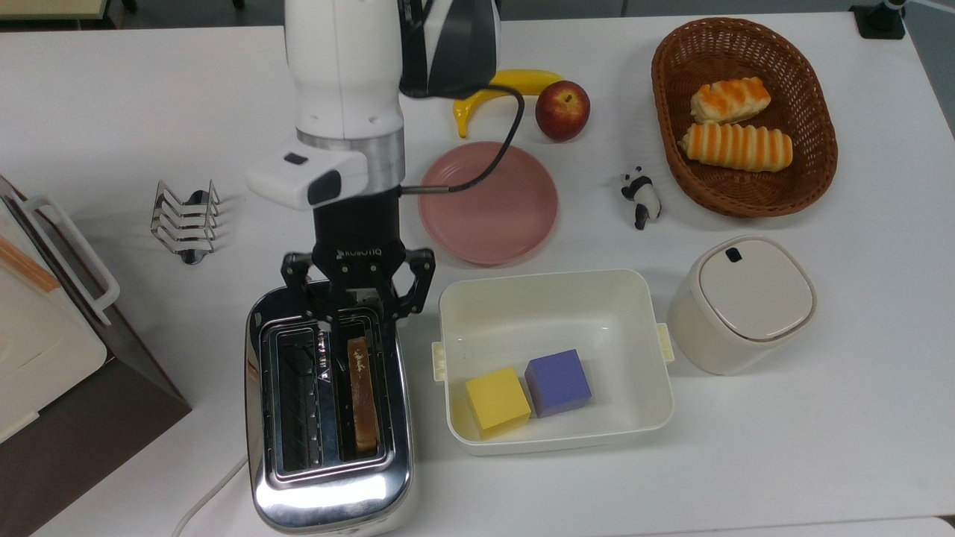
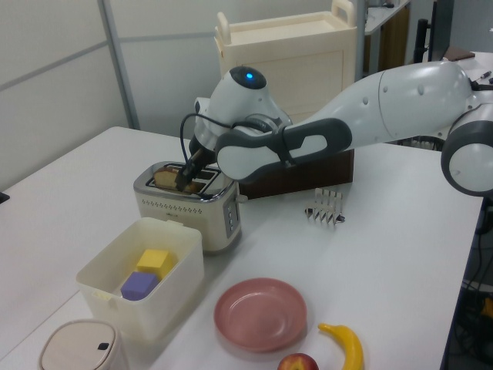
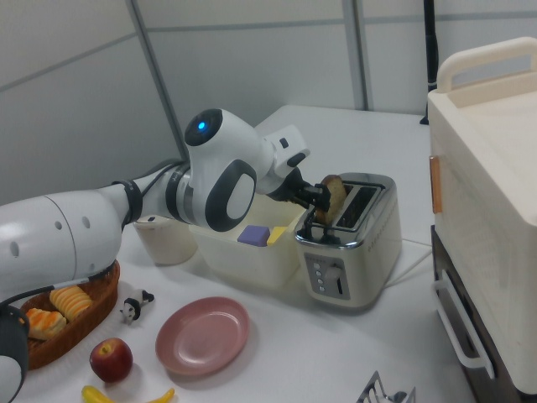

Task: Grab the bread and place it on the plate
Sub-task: 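Close the gripper on the top edge of the toast slice, then lift the toast slice straight up out of the toaster slot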

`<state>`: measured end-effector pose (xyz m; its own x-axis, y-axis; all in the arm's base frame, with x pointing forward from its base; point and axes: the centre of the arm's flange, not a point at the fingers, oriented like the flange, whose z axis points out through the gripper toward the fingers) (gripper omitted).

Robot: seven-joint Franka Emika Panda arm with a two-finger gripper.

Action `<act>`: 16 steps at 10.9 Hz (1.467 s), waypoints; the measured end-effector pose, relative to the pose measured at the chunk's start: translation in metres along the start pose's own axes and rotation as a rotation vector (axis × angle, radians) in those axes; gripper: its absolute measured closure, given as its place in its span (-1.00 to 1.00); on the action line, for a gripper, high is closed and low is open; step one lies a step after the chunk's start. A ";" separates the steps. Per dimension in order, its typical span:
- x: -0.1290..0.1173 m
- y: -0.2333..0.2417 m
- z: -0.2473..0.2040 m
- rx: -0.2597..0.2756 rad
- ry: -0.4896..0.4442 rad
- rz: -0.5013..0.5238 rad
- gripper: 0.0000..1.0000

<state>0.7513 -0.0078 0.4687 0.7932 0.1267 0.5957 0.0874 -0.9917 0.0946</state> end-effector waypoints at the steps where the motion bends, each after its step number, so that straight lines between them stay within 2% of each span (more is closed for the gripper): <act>1: -0.002 -0.001 0.005 -0.011 -0.003 -0.025 0.28; 2: -0.001 0.000 0.005 -0.019 0.002 -0.044 0.58; 3: -0.001 0.003 0.005 -0.024 0.001 -0.061 0.78; 10: 0.000 0.007 0.004 -0.027 0.004 -0.104 0.82; 12: 0.011 0.010 -0.008 -0.034 0.031 -0.102 0.82; 16: 0.050 0.015 -0.096 -0.059 0.148 -0.095 0.82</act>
<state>0.7345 -0.0141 0.5766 0.6855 0.2265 0.6920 0.1191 -0.9725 0.2003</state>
